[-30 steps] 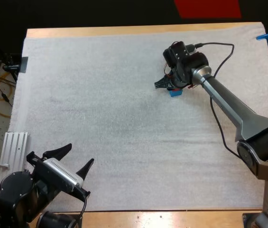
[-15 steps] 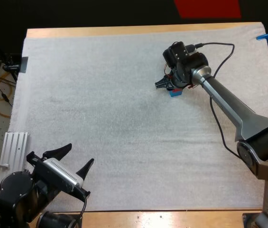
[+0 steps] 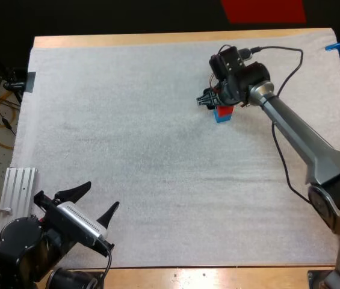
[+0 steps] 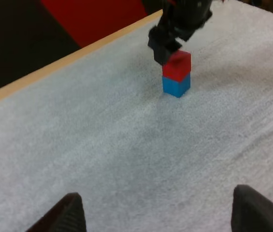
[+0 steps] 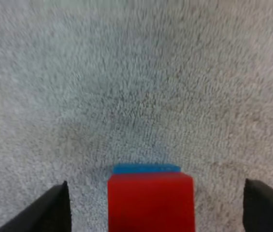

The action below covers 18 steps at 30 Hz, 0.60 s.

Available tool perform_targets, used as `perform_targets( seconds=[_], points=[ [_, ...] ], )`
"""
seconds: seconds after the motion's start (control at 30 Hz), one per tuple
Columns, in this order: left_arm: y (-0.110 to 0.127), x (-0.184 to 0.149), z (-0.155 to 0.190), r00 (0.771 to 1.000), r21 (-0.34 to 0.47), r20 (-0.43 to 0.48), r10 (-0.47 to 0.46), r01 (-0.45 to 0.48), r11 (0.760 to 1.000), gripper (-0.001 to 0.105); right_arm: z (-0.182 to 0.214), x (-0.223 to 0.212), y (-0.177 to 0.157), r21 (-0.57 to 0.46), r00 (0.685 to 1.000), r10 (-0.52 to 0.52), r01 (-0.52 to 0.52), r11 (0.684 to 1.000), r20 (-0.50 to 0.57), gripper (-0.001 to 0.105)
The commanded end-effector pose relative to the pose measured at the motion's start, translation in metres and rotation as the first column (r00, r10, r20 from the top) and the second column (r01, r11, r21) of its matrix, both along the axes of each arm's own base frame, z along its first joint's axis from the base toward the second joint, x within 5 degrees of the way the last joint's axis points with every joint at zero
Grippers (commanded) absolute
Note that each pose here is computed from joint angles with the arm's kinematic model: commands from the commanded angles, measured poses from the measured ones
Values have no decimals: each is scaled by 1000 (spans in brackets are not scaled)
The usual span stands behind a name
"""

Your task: Stack red cube on blue cube

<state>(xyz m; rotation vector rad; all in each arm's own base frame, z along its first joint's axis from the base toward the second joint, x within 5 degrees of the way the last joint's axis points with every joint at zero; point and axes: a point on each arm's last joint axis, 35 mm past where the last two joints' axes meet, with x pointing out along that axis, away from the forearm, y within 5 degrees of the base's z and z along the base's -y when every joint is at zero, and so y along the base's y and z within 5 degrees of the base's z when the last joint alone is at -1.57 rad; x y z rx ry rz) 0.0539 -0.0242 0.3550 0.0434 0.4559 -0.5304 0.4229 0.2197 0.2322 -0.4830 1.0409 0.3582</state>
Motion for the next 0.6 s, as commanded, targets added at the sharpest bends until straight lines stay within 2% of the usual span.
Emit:
perform_targets(
  seconds=[0.0,0.13,0.27,0.33,0.57],
  points=[
    [0,0,3,1000,15,26,-15,15,1000,63,20,-4,-2,16,999,1,-2,1000,43,71],
    [-2,7,5,999,12,43,-16,15,1000,63,50,-11,-6,43,995,8,-12,999,104,71],
    [-8,30,6,1000,15,31,1,-2,1000,63,80,-15,-17,35,980,42,-49,998,192,71],
    [-11,45,6,999,21,31,31,-31,999,63,94,-15,-25,50,972,27,-40,998,232,71],
    [-13,103,6,985,-44,43,167,-166,985,63,131,-11,-77,114,926,-74,34,993,371,71]
  ],
)
